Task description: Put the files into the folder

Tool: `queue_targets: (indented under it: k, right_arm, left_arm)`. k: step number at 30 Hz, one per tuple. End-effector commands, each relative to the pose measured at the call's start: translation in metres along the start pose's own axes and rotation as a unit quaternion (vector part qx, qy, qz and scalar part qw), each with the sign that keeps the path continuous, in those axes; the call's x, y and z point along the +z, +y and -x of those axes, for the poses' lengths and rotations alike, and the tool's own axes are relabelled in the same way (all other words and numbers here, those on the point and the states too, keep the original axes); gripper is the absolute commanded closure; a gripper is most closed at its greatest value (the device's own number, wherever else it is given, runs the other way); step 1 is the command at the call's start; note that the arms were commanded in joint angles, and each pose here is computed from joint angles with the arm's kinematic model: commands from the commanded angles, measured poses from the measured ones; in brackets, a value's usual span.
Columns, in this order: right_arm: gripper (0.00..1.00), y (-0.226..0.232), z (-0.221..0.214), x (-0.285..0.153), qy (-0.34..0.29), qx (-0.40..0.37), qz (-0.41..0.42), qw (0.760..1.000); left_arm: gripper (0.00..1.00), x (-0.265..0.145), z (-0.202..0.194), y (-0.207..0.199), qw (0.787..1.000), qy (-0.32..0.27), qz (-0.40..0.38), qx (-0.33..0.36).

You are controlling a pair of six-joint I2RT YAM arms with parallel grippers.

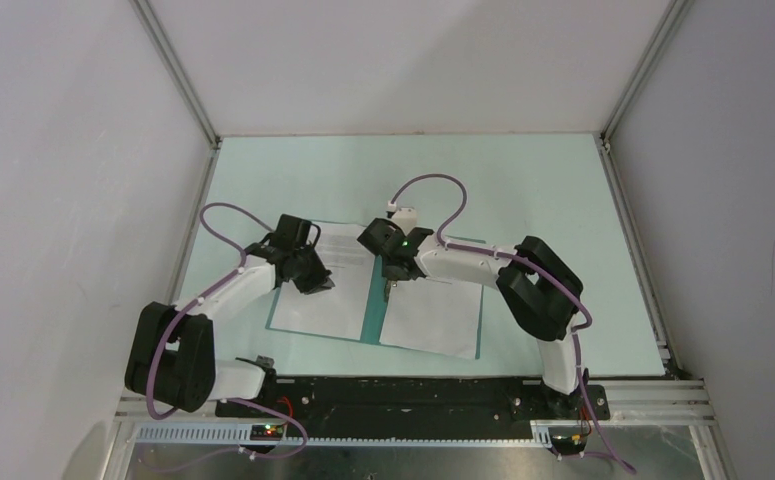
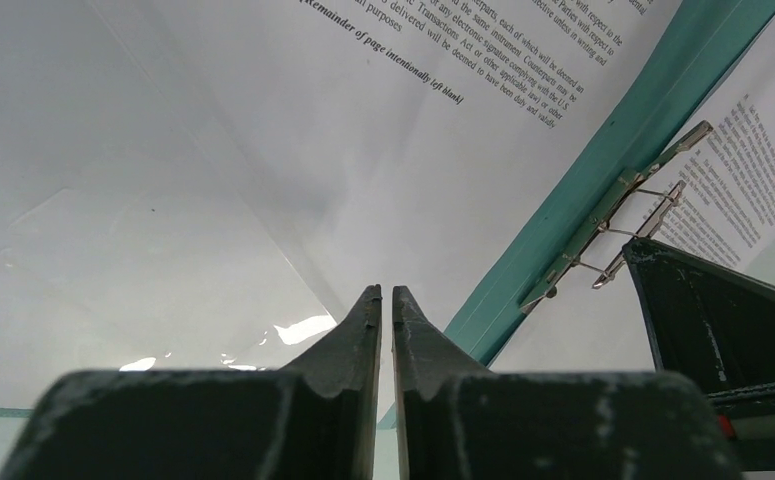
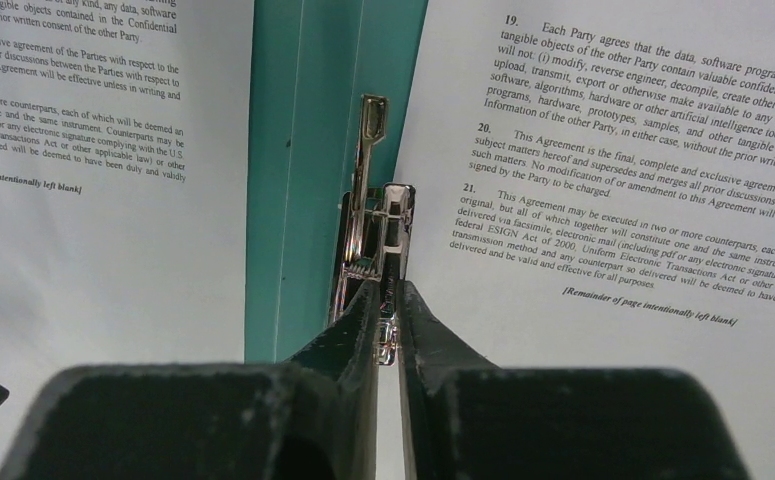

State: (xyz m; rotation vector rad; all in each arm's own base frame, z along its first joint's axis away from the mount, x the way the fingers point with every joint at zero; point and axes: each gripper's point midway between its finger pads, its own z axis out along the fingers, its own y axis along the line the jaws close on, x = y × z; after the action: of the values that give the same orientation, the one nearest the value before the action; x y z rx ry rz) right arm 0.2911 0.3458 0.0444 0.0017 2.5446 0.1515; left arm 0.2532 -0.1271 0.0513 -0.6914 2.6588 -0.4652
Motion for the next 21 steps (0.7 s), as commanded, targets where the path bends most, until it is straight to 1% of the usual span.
queue_targets:
  k: [1, 7, 12, 21]
  right_arm:
    - [0.91, 0.005, -0.004, -0.005, 0.01, -0.005, 0.002, 1.0]
    - [0.95, 0.003, -0.018, -0.011, 0.024, -0.005, 0.006, 1.0]
    - [0.95, -0.002, -0.03, -0.015, 0.027, 0.0, 0.011, 1.0]
    - [0.95, -0.004, -0.035, -0.02, 0.022, 0.01, 0.023, 0.999]
  left_arm:
    - [0.88, -0.003, 0.005, -0.005, 1.0, -0.009, -0.015, -0.009]
    - [0.88, -0.001, 0.005, -0.005, 1.0, -0.007, -0.012, -0.012]
    - [0.88, 0.0, 0.007, -0.006, 1.0, -0.007, -0.012, -0.014]
    - [0.88, 0.001, 0.009, -0.008, 1.0, -0.007, -0.013, -0.016]
